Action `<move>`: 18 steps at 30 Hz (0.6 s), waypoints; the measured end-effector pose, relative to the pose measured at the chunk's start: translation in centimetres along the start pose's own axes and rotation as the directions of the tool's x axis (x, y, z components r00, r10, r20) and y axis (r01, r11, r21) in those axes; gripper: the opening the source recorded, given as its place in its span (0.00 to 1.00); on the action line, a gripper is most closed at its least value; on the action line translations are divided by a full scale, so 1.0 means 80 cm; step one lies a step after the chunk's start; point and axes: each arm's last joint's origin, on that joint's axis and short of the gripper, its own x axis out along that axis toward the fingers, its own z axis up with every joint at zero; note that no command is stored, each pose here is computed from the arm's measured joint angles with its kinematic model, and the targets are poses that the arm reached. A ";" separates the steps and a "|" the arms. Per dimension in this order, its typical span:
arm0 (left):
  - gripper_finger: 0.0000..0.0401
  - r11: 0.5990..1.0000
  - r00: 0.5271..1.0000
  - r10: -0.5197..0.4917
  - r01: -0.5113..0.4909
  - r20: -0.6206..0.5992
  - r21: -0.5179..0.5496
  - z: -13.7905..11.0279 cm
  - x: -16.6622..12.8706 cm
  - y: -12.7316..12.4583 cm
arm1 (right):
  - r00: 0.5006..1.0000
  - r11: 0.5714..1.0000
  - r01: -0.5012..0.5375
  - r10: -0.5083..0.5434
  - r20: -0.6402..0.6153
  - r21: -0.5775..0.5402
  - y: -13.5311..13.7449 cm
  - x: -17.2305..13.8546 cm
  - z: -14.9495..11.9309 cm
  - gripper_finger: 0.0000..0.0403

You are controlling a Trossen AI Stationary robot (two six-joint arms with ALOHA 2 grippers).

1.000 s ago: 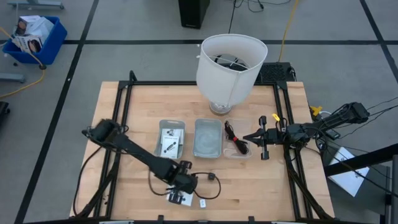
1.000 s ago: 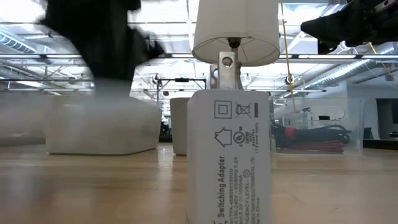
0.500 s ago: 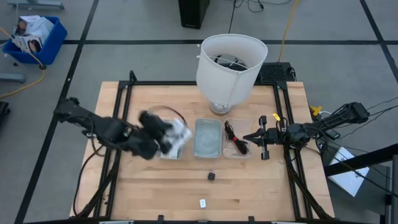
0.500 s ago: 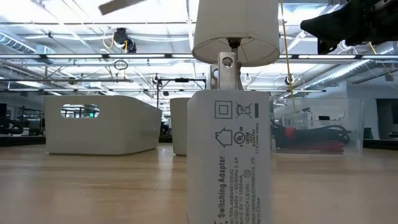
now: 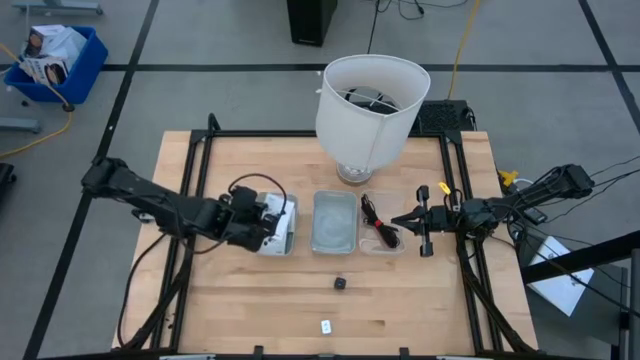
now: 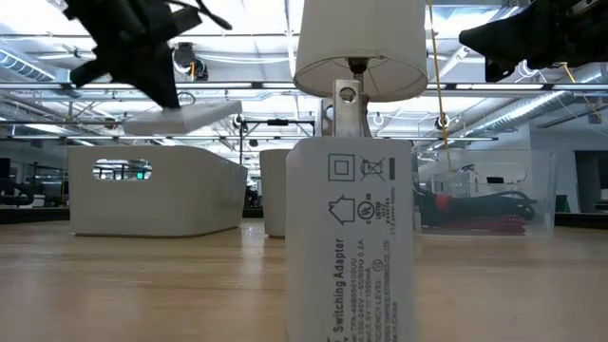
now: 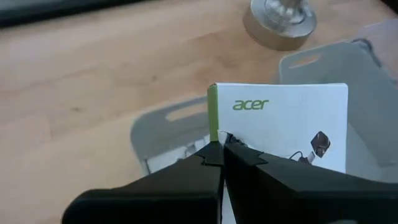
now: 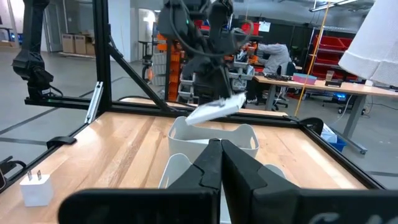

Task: Pick and place items into bin
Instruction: Put the card reader box into the left gray bin

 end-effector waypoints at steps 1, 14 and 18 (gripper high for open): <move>0.00 1.000 1.000 -0.005 0.004 -0.005 -0.010 -0.003 0.004 0.001 | 1.000 1.000 0.000 0.000 0.000 0.000 0.000 0.000 0.000 0.00; 0.00 0.995 1.000 -0.001 -0.002 -0.025 -0.100 -0.038 0.032 0.019 | 1.000 1.000 0.001 -0.001 0.003 -0.001 0.000 0.000 0.000 0.00; 0.03 0.996 1.000 0.002 -0.004 -0.027 -0.084 -0.039 0.033 0.020 | 1.000 1.000 0.001 -0.001 0.003 -0.002 0.000 0.000 0.000 0.00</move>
